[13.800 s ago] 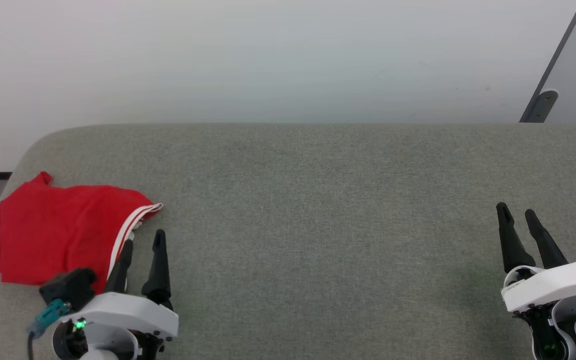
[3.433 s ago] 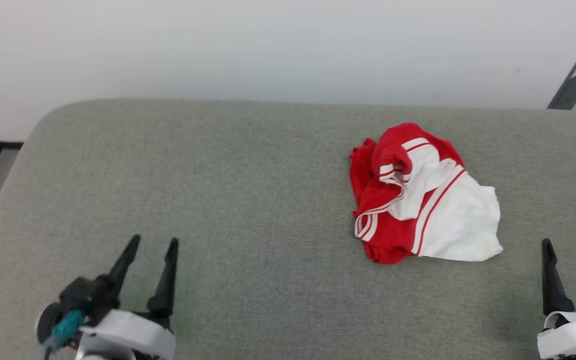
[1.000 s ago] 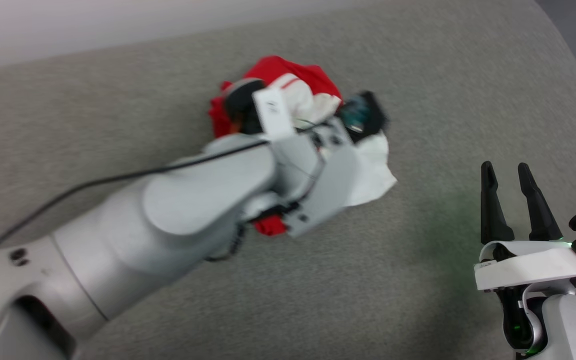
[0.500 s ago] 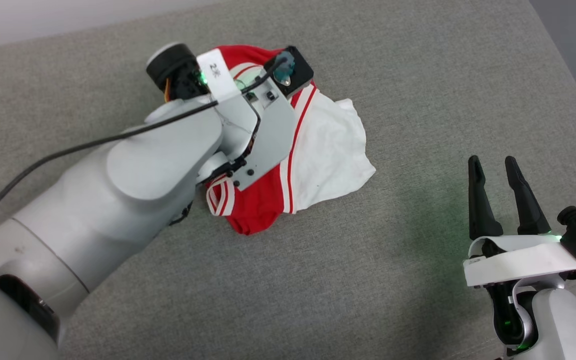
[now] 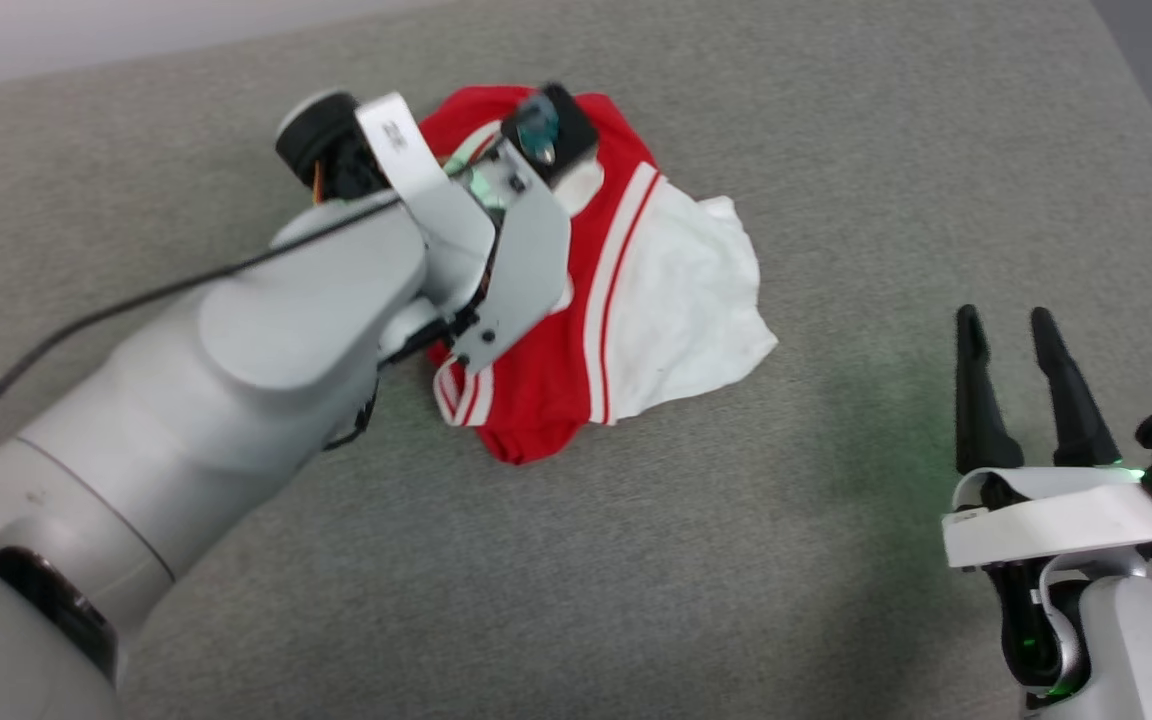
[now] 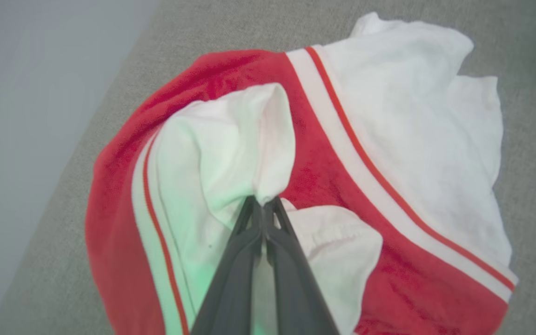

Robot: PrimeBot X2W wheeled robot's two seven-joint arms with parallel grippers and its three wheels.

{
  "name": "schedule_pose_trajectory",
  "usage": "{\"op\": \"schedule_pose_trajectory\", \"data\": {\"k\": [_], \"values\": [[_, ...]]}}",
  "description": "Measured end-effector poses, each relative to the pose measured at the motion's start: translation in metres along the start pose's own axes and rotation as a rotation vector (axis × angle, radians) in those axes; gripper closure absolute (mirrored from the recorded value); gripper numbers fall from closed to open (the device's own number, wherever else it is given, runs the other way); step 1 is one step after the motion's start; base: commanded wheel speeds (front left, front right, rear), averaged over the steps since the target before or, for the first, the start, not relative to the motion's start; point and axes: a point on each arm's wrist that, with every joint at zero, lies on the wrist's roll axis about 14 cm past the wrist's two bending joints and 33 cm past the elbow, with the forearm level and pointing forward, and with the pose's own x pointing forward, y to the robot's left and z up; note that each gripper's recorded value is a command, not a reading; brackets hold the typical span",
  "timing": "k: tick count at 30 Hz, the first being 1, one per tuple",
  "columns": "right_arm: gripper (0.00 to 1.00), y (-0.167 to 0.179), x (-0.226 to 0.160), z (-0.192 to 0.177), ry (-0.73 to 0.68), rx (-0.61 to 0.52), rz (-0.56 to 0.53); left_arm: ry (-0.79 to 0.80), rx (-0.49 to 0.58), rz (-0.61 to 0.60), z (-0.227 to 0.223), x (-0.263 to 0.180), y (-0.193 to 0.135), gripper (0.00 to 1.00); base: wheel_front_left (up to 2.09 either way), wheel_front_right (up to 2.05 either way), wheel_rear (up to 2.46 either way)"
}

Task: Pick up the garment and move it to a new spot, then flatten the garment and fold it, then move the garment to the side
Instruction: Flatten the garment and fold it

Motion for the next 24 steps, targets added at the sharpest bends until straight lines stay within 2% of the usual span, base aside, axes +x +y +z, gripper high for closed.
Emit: {"op": "schedule_pose_trajectory", "data": {"k": [3,7,11,16,21,23,24], "values": [[0.00,0.001,0.002,0.000,-0.004,-0.002,0.005,-0.052,-0.075,0.012,0.007,-0.009,0.011,1.00,0.00,0.00,0.00],[0.00,0.009,0.002,-0.004,0.006,0.007,0.026,-0.133,-0.274,0.011,0.012,-0.027,0.027,1.00,0.00,0.00,0.00],[0.00,0.018,0.005,-0.005,0.003,0.017,0.054,-0.196,-0.439,0.065,0.004,-0.057,0.059,1.00,0.00,0.00,0.00],[0.00,0.028,0.005,-0.009,0.013,0.018,0.087,-0.160,-0.591,0.208,-0.057,-0.097,0.100,1.00,0.00,0.00,0.00],[0.00,0.038,0.009,-0.008,0.009,0.017,0.123,-0.060,-0.717,0.356,-0.135,-0.130,0.124,1.00,0.00,0.00,0.00],[0.00,0.039,0.011,-0.009,0.010,0.014,0.129,-0.022,-0.741,0.410,-0.162,-0.139,0.129,1.00,0.00,0.00,0.00],[0.00,0.039,0.011,-0.009,0.011,0.010,0.130,-0.013,-0.712,0.437,-0.169,-0.142,0.133,1.00,0.00,0.00,0.00]]}}
